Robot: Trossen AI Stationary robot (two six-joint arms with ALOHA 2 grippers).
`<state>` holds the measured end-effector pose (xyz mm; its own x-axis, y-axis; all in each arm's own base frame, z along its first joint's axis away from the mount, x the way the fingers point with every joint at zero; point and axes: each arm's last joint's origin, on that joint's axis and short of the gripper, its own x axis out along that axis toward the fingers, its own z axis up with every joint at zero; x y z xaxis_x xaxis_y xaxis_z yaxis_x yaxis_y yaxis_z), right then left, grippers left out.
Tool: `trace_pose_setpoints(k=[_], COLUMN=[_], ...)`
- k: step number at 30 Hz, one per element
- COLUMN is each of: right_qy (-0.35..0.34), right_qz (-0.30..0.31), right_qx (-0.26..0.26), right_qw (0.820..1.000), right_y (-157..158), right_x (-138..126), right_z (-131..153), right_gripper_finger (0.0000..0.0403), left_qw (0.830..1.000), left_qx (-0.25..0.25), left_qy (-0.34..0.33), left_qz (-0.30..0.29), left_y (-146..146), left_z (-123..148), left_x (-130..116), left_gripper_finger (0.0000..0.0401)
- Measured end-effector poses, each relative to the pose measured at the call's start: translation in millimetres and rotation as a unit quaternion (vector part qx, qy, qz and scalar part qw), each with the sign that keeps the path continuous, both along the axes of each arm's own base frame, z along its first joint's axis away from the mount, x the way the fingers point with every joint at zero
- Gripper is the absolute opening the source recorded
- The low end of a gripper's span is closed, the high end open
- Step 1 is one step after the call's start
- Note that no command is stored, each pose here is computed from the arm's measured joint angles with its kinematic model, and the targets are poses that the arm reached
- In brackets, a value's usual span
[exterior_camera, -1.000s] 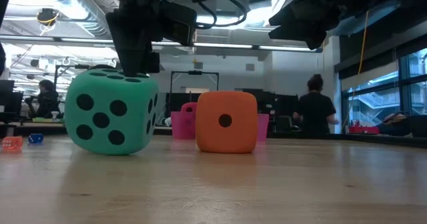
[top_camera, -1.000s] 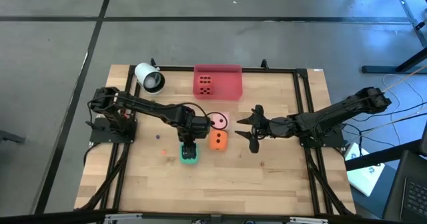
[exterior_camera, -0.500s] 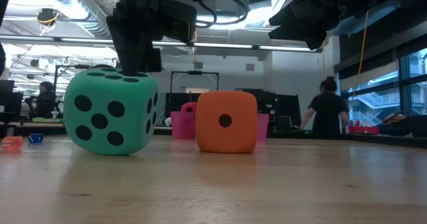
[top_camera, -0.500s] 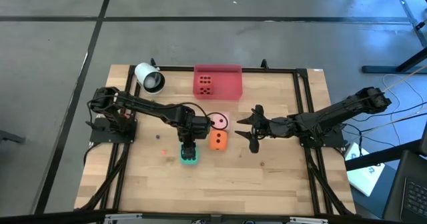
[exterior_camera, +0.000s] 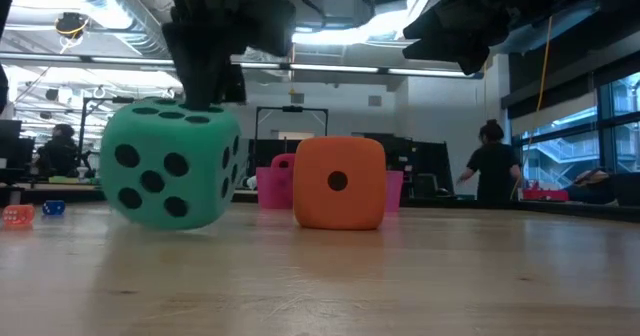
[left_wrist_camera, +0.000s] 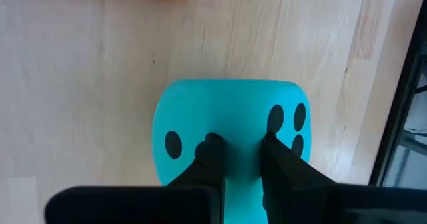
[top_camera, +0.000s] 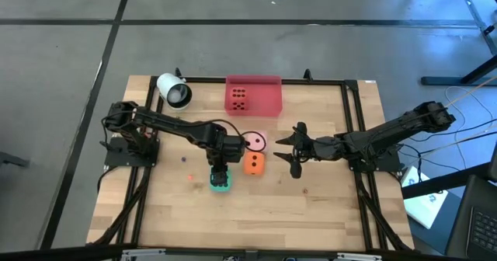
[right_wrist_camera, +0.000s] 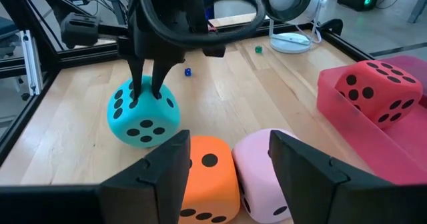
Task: Pick & Place Dice
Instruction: Put the light blue die into the pink bin
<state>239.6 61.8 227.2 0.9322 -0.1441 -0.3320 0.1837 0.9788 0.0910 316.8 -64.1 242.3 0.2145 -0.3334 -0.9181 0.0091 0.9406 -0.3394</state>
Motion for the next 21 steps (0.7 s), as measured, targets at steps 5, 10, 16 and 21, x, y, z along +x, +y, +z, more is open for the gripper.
trace_pose_setpoints(k=[5,10,16,21], right_qy=[0.001,0.001,0.003,0.003], right_qz=[0.0,0.0,0.0,-0.001], right_qx=[0.0,0.0,-0.001,-0.001], right_qw=[1.0,1.0,1.0,1.0], right_y=[0.0,0.0,0.0,-0.1], right_x=[-0.1,-0.1,-0.3,-0.3], right_z=[-0.2,-0.3,-0.7,-0.7], right_gripper_finger=[0.0206,0.0206,0.0206,0.0206], left_qw=[0.999,0.997,0.989,0.971], left_qx=[0.037,0.071,0.139,0.222], left_qy=[-0.011,-0.027,-0.055,-0.086], left_qz=[-0.003,-0.008,-0.016,-0.018], left_y=[2.9,5.1,9.6,27.2], left_z=[23.0,43.7,69.1,83.3], left_x=[0.6,2.3,3.3,7.7], left_gripper_finger=[0.0033,0.0033,0.0032,0.0032])
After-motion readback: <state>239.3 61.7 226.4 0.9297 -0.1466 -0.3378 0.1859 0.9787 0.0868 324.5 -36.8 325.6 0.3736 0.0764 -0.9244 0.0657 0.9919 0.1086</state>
